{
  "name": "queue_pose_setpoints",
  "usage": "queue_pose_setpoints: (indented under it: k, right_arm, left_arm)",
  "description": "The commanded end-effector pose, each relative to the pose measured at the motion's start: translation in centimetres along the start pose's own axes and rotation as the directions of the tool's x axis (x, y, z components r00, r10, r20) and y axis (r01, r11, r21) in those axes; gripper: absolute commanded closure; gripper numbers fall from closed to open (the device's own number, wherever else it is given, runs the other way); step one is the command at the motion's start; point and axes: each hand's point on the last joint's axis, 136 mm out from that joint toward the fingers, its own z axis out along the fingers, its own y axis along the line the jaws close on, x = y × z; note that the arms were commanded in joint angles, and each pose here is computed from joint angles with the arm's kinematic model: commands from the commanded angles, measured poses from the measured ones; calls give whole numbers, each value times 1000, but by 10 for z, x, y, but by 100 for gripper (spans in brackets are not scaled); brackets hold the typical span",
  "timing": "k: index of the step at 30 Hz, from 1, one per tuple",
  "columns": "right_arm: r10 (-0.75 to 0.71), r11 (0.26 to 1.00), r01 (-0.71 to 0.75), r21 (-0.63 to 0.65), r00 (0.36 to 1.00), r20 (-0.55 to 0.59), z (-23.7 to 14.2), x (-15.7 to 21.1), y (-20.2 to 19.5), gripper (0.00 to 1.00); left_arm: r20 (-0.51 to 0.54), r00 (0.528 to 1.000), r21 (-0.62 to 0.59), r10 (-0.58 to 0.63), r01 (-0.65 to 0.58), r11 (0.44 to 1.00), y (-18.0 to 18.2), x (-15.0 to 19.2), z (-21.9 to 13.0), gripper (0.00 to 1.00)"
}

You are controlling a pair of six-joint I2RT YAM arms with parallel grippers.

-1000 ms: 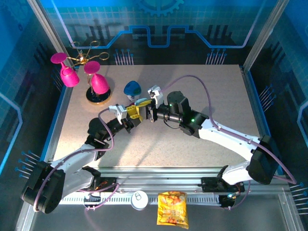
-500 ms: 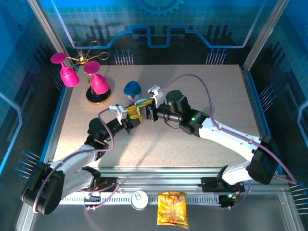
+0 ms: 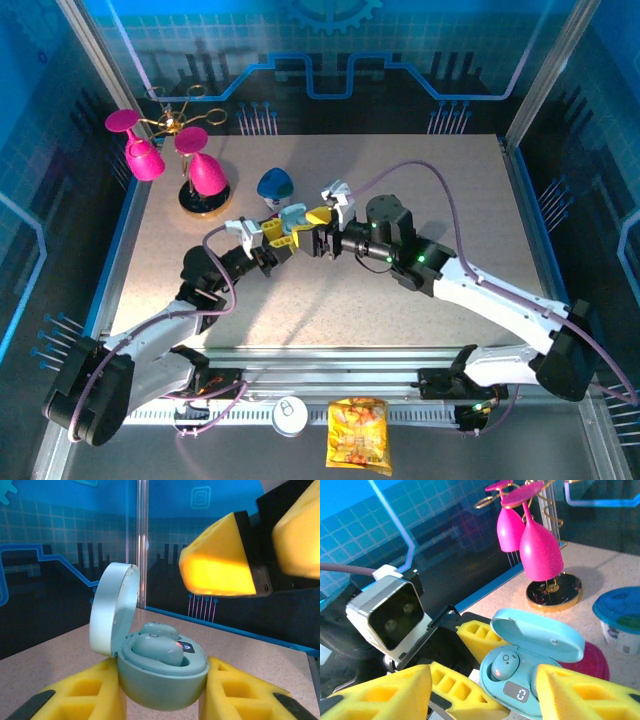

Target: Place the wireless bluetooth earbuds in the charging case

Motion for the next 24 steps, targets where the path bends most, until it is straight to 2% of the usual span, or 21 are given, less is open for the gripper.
queue_pose_setpoints:
  k: [1,4,9,14,19,24]
  right_arm:
    - [-19,999,16,50,998,62,-9,-21,-8,41]
    - [-8,992,6,124,1000,15,-4,-24,-25,39]
    - [44,976,-13,217,989,-138,13,-15,-51,40]
    - [80,976,-21,217,961,-266,29,-1,-60,51]
    - [53,985,5,171,943,-330,26,14,-55,51]
    - [20,987,31,156,949,-316,9,14,-48,49]
  left_arm:
    - [20,997,33,70,-70,997,-6,-5,0,66]
    - [8,995,51,99,-99,994,-8,-2,0,66]
    - [-11,991,71,130,-129,989,-12,3,-1,66]
    - [-12,992,58,124,-123,991,-10,2,-2,66]
    - [-15,996,27,88,-88,996,-4,-2,1,66]
    - [-15,997,21,74,-74,997,-1,-2,4,66]
